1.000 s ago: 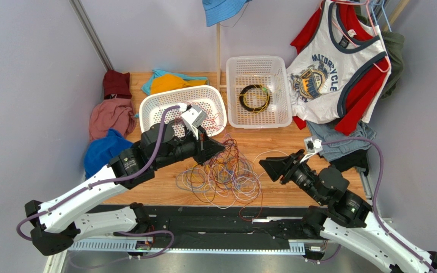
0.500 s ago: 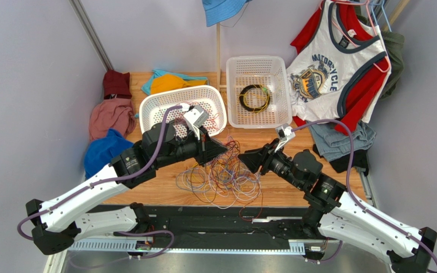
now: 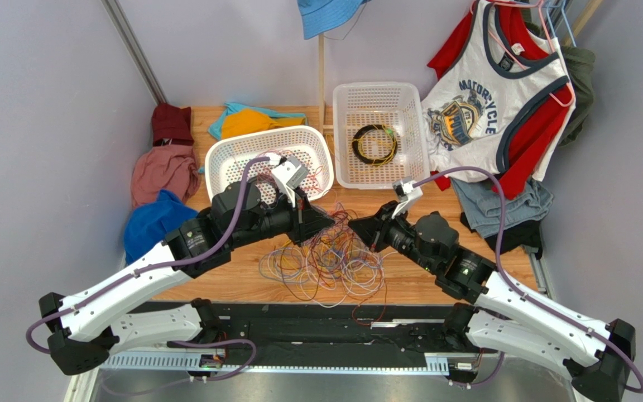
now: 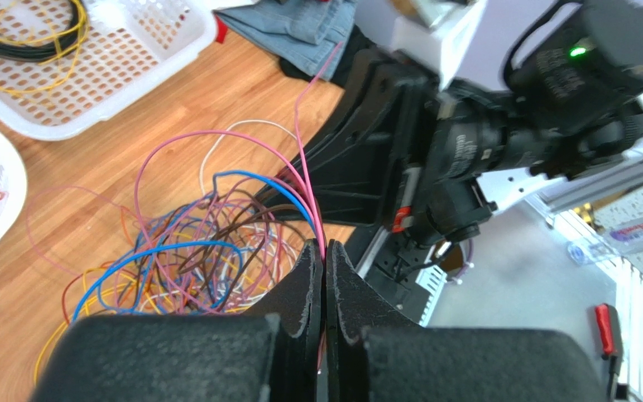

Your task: Untangle the cables

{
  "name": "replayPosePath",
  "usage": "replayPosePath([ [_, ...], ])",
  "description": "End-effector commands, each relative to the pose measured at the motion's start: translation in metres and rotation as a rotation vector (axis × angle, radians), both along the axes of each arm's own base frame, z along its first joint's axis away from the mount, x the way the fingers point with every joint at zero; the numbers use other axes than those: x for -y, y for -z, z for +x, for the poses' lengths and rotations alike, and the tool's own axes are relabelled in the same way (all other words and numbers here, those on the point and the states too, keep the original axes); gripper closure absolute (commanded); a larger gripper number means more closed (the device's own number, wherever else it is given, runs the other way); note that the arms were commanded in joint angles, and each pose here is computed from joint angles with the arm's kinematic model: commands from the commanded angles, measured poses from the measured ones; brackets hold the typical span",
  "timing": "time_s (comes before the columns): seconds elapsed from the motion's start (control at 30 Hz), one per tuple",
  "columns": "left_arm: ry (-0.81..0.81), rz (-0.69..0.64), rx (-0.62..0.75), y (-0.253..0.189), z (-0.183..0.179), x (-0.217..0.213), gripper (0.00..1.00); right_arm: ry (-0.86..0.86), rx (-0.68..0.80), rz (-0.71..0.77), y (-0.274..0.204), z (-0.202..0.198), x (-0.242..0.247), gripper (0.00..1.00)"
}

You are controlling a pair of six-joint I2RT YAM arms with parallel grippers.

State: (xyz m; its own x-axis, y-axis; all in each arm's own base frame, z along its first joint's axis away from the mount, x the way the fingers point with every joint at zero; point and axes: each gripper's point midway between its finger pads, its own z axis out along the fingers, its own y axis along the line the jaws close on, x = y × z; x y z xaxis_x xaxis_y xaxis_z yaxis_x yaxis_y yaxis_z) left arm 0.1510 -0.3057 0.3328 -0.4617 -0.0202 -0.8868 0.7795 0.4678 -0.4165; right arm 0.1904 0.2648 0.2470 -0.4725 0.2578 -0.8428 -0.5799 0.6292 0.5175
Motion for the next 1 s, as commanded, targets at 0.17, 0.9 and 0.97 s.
replayPosePath([
  [0.17,-0.399,0.286,-0.116,0.091,0.041,-0.064,0.23,0.151,0.258,0.097,-0.161,-0.009,0.065,1.00],
  [0.9,-0.107,-0.453,0.276,0.032,0.001,-0.033,0.05,-0.074,0.354,0.330,-0.356,-0.063,0.064,1.00],
  [0.97,-0.090,-0.496,0.339,0.012,-0.003,-0.034,0.05,-0.075,0.340,0.331,-0.355,-0.062,0.063,1.00],
])
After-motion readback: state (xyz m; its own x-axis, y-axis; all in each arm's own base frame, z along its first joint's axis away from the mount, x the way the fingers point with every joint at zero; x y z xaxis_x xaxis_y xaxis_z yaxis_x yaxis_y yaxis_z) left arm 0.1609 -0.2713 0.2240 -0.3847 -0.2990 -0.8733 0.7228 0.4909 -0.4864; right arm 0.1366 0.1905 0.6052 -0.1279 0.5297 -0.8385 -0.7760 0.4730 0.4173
